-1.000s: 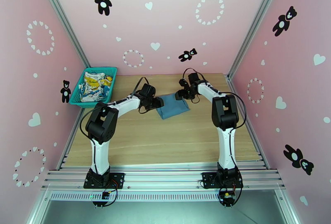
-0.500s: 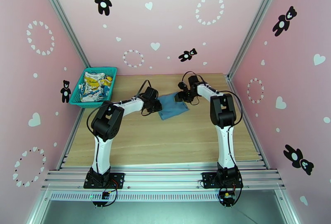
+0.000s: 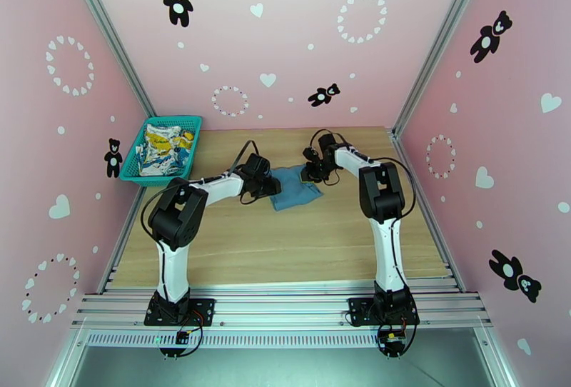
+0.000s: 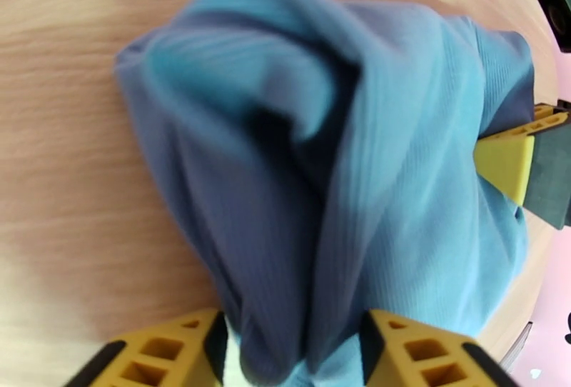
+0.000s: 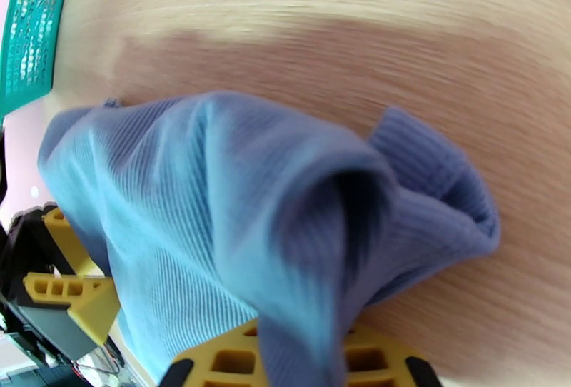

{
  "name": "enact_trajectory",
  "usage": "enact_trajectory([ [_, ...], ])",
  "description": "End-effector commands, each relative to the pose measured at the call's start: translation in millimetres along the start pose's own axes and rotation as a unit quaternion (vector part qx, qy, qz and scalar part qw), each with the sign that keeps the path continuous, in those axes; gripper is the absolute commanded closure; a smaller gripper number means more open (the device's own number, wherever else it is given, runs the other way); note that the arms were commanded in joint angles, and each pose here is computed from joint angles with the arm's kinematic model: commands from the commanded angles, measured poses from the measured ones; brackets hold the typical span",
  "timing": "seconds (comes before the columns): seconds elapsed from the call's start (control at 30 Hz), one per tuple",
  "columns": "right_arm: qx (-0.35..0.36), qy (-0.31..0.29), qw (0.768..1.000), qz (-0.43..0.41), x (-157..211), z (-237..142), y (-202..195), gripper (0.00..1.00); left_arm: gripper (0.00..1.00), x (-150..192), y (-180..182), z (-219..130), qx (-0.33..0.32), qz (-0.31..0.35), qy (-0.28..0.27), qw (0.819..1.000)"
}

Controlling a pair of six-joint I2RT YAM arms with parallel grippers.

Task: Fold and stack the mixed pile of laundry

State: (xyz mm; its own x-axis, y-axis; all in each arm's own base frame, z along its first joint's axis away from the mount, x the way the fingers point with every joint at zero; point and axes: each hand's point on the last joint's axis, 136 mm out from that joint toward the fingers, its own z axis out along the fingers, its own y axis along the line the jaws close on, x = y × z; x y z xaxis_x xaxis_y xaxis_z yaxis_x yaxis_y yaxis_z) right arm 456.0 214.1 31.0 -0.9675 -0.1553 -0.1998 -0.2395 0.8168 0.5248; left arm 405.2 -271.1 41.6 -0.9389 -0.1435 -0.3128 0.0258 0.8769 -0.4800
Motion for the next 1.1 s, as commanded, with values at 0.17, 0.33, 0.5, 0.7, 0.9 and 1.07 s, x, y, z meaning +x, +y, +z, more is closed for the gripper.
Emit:
enact_trajectory([
  [0.17, 0.177, -0.045, 0.983, -0.015, -9, -71, -17, 1.0, 0.36, -12, -17, -45, 0.004, 0.026, -0.032, 0.999],
  [0.33, 0.328, -0.079, 0.941, -0.03, -24, -114, -53, 1.0, 0.36, -12, -19, -52, 0.005, 0.033, -0.038, 0.999],
  [0.5, 0.446, -0.118, 0.886, -0.045, -57, -161, -91, 1.0, 0.36, -5, -15, -46, 0.01, 0.029, -0.03, 0.999],
  [0.7, 0.531, -0.156, 0.832, -0.028, -99, -214, -146, 1.0, 0.36, 2, -11, -41, 0.014, 0.022, -0.023, 0.999],
  [0.9, 0.551, -0.2, 0.81, 0.026, -117, -247, -211, 1.0, 0.37, 11, -8, -41, 0.014, 0.019, -0.014, 1.0],
  [1.07, 0.55, -0.208, 0.807, 0.062, -119, -249, -267, 1.0, 0.37, 14, -5, -41, 0.009, 0.018, -0.009, 1.0],
])
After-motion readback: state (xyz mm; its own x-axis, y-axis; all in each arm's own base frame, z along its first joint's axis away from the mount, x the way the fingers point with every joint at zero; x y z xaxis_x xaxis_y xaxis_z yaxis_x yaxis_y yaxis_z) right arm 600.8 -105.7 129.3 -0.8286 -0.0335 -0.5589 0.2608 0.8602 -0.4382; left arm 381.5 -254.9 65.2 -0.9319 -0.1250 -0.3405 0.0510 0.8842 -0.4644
